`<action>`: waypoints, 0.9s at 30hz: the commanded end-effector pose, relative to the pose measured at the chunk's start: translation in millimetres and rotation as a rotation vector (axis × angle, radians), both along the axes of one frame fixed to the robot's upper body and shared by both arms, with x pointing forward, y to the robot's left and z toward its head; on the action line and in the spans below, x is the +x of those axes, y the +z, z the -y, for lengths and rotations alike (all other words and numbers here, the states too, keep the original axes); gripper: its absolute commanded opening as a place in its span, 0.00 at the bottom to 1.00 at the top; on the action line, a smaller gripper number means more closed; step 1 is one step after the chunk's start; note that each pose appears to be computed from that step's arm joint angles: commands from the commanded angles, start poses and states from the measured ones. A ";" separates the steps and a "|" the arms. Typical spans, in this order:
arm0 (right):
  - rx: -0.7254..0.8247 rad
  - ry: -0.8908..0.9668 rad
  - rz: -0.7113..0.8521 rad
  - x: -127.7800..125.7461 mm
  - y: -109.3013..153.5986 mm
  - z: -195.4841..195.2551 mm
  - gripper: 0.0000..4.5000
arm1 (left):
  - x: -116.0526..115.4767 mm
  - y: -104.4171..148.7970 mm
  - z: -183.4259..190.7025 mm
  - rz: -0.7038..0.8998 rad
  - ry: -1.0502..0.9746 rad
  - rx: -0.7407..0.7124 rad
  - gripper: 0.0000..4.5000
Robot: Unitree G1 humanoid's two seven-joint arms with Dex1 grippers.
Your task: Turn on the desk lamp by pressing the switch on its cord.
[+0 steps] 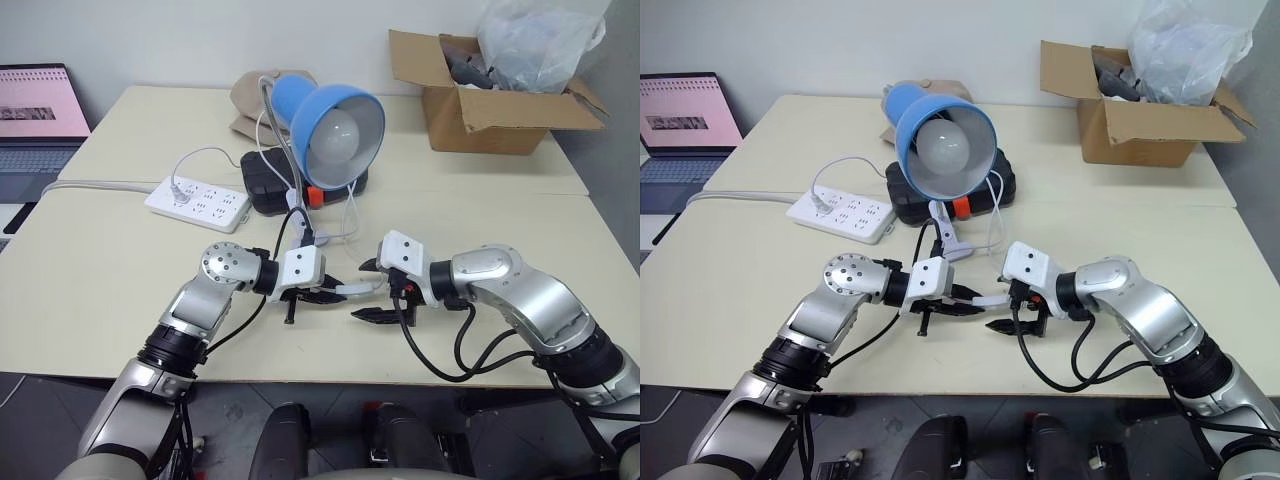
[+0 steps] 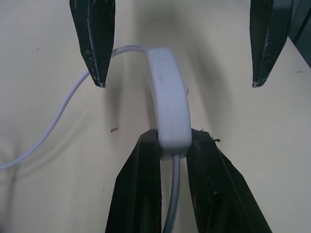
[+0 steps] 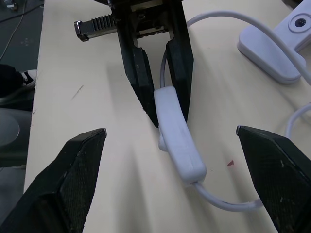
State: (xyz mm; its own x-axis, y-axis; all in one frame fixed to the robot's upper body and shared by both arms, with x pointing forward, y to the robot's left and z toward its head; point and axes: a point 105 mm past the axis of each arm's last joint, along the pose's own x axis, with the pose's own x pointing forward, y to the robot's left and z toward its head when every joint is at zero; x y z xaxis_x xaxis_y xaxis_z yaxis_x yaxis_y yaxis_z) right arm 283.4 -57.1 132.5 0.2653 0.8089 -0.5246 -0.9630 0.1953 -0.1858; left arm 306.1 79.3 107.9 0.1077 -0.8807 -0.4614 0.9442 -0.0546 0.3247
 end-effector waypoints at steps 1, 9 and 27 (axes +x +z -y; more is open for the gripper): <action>0.012 0.032 0.043 -0.4 9.3 -3.8 1.00 | -2.3 8.5 2.7 0.034 -0.020 -0.013 0.09; 0.006 0.036 0.046 -0.1 4.3 -6.1 0.92 | -3.0 8.2 2.4 0.033 -0.022 -0.013 0.09; -0.078 0.097 0.141 10.1 -3.2 -2.5 0.13 | -2.1 11.9 4.2 0.045 -0.026 -0.020 0.09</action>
State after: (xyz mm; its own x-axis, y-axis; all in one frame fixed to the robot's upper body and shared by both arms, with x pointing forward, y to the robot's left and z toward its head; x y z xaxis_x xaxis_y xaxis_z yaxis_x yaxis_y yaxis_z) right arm 288.8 -56.2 117.2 0.2336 0.7842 -0.5749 -0.9564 0.0787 -0.2813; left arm 304.3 81.7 105.5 0.0953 -0.8720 -0.4802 0.9461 -0.0706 0.3160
